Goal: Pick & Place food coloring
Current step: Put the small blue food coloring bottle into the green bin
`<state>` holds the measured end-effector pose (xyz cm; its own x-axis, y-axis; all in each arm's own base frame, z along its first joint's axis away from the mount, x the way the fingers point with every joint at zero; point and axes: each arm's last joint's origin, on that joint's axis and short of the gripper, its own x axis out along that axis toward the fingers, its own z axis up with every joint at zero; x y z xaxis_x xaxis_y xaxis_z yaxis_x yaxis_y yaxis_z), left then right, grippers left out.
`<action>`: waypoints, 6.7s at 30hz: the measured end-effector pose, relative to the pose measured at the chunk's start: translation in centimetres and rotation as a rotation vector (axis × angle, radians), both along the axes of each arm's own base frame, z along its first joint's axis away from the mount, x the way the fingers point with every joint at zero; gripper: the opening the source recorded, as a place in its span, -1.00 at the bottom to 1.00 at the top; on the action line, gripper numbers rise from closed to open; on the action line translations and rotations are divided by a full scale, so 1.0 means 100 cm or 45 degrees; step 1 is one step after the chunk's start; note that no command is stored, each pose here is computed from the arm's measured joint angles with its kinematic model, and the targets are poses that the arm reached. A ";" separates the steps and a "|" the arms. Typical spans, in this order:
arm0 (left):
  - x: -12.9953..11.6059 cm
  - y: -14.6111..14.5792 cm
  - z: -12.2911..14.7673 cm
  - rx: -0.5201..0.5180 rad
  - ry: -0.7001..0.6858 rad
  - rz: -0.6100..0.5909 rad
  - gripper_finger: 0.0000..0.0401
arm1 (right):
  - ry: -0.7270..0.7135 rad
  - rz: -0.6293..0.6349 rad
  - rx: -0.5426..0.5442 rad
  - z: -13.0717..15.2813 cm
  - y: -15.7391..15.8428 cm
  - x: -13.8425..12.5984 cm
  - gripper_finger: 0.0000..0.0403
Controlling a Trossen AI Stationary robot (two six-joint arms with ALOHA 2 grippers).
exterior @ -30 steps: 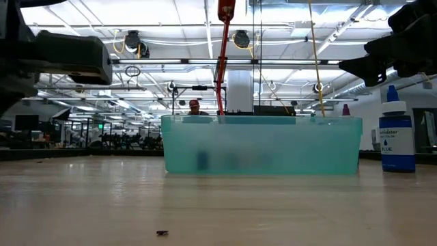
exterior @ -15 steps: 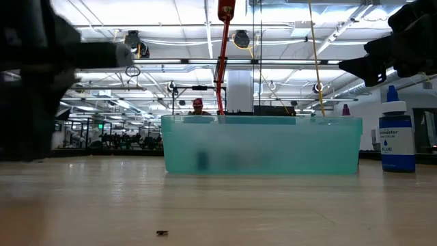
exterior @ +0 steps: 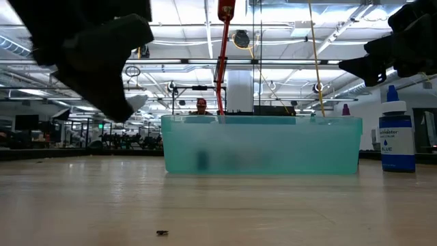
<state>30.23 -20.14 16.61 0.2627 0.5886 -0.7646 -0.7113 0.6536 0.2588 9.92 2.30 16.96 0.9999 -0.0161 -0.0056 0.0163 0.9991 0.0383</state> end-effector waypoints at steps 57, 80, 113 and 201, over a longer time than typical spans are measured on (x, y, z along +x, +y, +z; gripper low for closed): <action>0.031 0.156 0.095 -0.254 0.435 -0.786 -0.75 | -0.229 -0.478 0.277 0.016 -0.010 0.005 0.56; 0.039 0.166 0.097 -0.219 0.377 -0.828 -0.75 | 0.081 -0.649 0.151 -0.003 -0.005 0.058 0.56; 0.045 0.171 0.098 -0.219 0.321 -0.877 -0.75 | 0.248 -0.013 -0.215 0.009 0.006 0.239 0.55; -0.153 0.196 0.021 0.226 -1.241 -0.807 -0.07 | 1.060 -0.197 -0.134 0.147 -0.004 0.174 -0.80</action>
